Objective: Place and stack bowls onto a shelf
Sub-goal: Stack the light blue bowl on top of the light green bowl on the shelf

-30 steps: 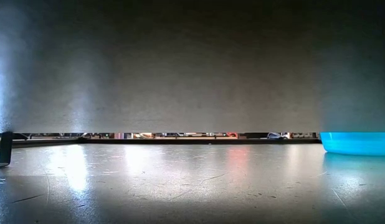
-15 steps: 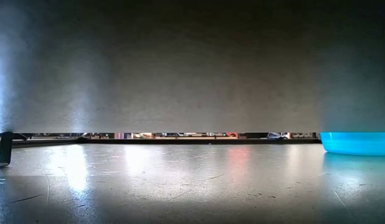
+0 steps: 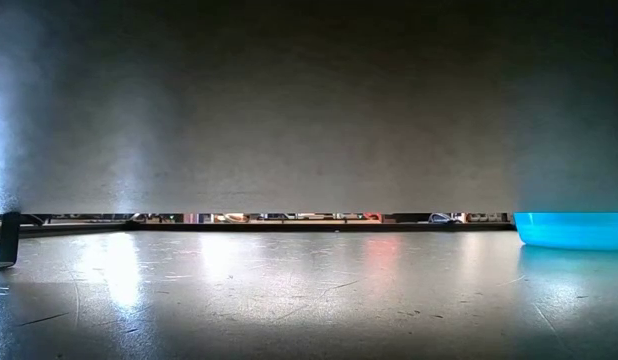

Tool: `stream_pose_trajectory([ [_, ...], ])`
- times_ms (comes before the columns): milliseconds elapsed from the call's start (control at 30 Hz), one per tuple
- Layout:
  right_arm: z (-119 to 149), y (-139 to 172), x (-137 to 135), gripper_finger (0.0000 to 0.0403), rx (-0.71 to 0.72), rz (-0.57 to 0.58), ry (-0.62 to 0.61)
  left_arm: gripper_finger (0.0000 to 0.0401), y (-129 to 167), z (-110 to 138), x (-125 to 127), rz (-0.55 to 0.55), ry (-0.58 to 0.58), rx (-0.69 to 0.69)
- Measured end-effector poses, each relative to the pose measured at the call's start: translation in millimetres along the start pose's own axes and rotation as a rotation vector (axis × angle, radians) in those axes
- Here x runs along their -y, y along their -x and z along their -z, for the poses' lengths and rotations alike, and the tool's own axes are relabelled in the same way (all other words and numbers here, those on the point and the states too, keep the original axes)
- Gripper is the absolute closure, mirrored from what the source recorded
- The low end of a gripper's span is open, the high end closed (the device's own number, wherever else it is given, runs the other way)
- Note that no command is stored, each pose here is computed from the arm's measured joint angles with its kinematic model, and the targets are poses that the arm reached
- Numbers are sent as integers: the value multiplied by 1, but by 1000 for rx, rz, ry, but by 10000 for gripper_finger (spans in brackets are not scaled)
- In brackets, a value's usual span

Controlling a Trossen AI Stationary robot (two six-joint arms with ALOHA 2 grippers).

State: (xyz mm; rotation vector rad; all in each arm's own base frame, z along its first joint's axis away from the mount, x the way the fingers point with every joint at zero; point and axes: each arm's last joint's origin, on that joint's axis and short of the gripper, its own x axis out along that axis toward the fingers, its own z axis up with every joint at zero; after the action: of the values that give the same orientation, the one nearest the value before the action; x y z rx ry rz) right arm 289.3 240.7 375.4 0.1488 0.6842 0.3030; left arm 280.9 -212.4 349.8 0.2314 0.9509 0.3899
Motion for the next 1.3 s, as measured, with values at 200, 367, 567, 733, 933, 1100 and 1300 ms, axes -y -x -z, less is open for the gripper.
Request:
stream_pose_trajectory([
  [200,3,10,35,394,-85,238,-86,401,-1,2,-12,-42,14,-40],
  [367,14,41,97,394,-273,652,-286,401,3,11,-26,-46,28,-44],
  [567,13,72,146,394,-322,824,-448,401,2,38,-52,-51,133,-43],
  [733,23,81,178,379,-435,776,-652,401,-2,61,-67,12,206,16],
  [933,57,81,210,328,-566,805,-876,401,-8,84,-82,68,231,126],
  [1100,95,76,224,280,-658,868,-1110,401,-13,100,-92,100,240,178],
  [1300,121,58,228,250,-625,702,-1280,401,-11,110,-104,115,263,206],
])
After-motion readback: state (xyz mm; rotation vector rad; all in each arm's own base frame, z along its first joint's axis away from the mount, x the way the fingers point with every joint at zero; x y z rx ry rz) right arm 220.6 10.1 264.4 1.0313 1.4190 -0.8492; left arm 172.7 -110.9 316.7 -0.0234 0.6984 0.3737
